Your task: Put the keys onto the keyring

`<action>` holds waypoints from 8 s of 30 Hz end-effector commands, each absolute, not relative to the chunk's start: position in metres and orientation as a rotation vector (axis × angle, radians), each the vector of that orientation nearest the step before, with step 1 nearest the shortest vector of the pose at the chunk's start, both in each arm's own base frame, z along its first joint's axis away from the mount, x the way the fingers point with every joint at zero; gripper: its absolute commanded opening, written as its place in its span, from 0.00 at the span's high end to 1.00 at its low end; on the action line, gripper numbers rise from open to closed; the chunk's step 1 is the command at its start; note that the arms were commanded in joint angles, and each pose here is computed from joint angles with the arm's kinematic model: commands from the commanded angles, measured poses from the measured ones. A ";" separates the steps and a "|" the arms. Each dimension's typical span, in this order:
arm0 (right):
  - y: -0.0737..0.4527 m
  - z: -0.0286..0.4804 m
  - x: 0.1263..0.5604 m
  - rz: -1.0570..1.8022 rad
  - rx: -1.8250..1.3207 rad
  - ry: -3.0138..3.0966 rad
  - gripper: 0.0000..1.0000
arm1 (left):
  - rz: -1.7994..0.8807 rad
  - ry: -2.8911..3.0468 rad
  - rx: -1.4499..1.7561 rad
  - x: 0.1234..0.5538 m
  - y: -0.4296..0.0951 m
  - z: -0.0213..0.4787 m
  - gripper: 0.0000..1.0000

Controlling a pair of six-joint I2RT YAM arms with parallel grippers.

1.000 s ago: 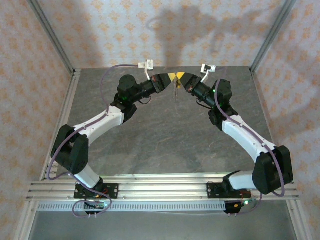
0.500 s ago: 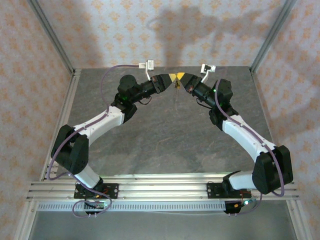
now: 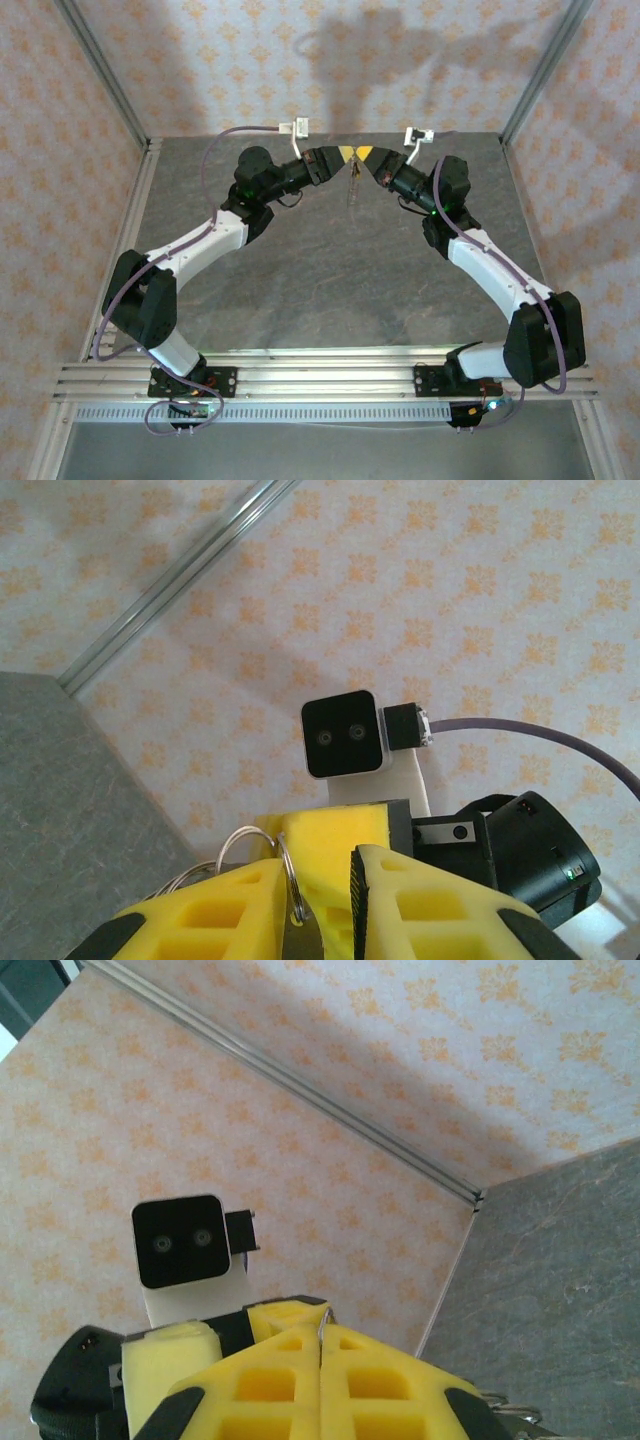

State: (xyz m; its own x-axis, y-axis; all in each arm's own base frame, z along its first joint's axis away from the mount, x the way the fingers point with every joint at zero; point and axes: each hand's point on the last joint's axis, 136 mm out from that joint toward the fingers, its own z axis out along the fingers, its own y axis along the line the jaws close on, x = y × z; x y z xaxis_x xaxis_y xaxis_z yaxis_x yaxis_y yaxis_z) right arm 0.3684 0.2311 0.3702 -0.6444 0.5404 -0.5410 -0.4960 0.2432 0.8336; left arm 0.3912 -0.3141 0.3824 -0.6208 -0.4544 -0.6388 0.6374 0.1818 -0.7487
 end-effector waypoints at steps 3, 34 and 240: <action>0.239 0.379 0.363 1.549 -0.065 1.678 1.00 | -1.612 1.536 0.291 0.383 -0.317 0.408 0.76; 0.239 0.383 0.363 1.530 -0.085 1.697 1.00 | -1.592 1.628 0.328 0.394 -0.316 0.385 1.00; 0.239 0.411 0.369 1.485 0.006 1.570 0.69 | -1.708 1.368 0.035 0.391 -0.299 0.426 1.00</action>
State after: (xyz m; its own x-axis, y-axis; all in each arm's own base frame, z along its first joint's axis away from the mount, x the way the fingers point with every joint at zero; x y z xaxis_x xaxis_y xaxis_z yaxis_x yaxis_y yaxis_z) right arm 0.3732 0.2354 0.3983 -0.5642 0.5812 -0.5864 -0.5176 0.3043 0.7997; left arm 0.4052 -0.3057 0.3881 -0.6351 -0.5810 -0.5089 0.5742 0.0856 -0.8143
